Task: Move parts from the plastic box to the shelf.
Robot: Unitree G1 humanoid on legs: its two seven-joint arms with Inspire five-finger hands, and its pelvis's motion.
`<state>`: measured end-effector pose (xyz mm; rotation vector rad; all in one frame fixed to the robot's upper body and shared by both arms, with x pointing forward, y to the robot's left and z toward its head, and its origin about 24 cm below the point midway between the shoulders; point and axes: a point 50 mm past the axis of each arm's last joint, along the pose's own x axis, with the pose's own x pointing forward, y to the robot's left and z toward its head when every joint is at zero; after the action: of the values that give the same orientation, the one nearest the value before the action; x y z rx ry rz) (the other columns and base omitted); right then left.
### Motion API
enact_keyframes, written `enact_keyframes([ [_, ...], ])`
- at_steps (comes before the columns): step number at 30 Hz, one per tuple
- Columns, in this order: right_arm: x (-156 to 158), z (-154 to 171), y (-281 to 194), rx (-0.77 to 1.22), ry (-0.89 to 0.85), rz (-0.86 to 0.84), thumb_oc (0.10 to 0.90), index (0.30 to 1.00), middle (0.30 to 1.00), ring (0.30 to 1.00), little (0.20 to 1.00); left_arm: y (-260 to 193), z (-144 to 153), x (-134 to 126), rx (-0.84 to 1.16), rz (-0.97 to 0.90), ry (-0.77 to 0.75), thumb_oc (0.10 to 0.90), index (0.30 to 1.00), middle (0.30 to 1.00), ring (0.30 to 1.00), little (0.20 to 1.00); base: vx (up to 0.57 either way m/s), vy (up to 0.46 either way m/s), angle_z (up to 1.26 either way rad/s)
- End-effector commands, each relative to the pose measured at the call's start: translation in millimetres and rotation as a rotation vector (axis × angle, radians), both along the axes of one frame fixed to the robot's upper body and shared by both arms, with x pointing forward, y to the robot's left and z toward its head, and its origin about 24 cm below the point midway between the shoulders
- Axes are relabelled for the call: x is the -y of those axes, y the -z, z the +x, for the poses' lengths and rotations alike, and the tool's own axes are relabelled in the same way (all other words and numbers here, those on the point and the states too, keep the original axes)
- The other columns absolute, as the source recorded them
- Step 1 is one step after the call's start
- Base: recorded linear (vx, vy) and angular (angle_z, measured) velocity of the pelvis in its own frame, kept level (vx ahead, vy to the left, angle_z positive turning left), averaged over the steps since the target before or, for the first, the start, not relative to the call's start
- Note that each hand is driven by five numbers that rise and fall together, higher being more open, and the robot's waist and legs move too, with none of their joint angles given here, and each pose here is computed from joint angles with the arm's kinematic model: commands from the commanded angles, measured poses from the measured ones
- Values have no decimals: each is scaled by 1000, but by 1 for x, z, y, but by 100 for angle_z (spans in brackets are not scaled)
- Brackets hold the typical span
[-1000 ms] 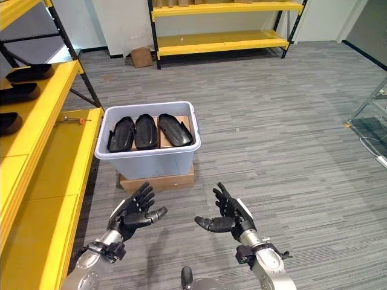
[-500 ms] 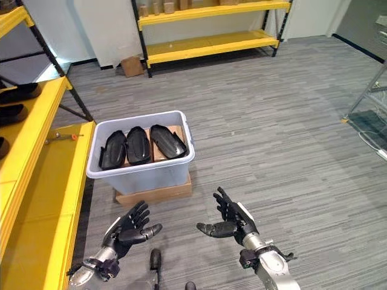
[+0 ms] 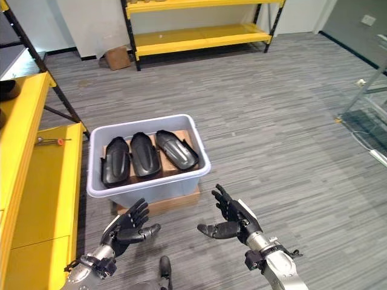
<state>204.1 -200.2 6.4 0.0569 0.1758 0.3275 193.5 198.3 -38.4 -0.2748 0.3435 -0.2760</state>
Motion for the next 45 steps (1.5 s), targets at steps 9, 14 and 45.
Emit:
enact_keyframes([
  [9,0,43,-86,432,150,28,900,1000,1000,1000,1000,-53,27,20,201,18,159,900,1000,1000,1000,1000,167,167,16],
  [14,-9,36,-86,450,129,98,900,1000,1000,1000,1000,-39,23,29,158,37,171,900,1000,1000,1000,1000,126,71,6],
  [45,47,47,-121,549,232,-73,900,1000,1000,1000,1000,-41,7,0,152,-95,2,900,1000,1000,1000,1000,114,-296,7],
])
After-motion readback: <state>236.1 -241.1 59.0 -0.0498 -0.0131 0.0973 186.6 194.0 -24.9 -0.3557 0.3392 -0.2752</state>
